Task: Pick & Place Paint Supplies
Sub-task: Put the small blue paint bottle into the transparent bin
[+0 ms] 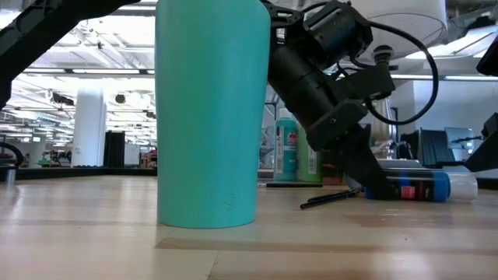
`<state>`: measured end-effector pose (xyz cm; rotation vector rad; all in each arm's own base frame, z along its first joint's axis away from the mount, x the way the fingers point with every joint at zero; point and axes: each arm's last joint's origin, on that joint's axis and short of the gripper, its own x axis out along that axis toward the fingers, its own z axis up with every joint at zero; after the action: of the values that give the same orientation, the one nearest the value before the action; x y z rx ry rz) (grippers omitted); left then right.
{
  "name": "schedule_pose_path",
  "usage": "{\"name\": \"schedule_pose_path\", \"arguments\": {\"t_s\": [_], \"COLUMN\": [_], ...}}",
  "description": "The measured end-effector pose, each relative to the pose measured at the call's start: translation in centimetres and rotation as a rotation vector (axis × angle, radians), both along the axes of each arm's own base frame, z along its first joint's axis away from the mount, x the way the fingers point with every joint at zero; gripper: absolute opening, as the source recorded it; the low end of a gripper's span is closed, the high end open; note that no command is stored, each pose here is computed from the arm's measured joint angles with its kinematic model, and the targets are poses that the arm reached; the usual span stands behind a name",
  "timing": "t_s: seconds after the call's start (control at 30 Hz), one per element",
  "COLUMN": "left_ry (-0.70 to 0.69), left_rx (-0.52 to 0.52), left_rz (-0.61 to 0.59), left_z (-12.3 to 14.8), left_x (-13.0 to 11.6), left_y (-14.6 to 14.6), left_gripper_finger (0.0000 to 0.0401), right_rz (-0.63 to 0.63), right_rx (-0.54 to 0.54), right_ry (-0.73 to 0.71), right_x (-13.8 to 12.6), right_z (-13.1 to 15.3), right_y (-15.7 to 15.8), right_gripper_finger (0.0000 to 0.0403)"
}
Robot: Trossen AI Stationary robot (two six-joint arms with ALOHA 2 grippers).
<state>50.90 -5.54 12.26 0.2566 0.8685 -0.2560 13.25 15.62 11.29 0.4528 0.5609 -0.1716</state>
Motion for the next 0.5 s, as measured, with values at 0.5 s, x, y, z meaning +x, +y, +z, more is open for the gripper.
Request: {"name": "schedule_pose_path", "arguments": {"t_s": [0.5], "left_ry": [0.081], "left_rx": [0.031], "left_rz": [0.01], "left_z": [1.3], "left_x": [-1.1], "left_y": [-0.1], "left_gripper_finger": [0.0079], "right_rz": [0.001], "right_rx": [0.0], "right_ry": [-0.001], "right_x": [0.0], "right_z": [0.0], "right_y": [0.0], "right_gripper_finger": [0.0297]}}
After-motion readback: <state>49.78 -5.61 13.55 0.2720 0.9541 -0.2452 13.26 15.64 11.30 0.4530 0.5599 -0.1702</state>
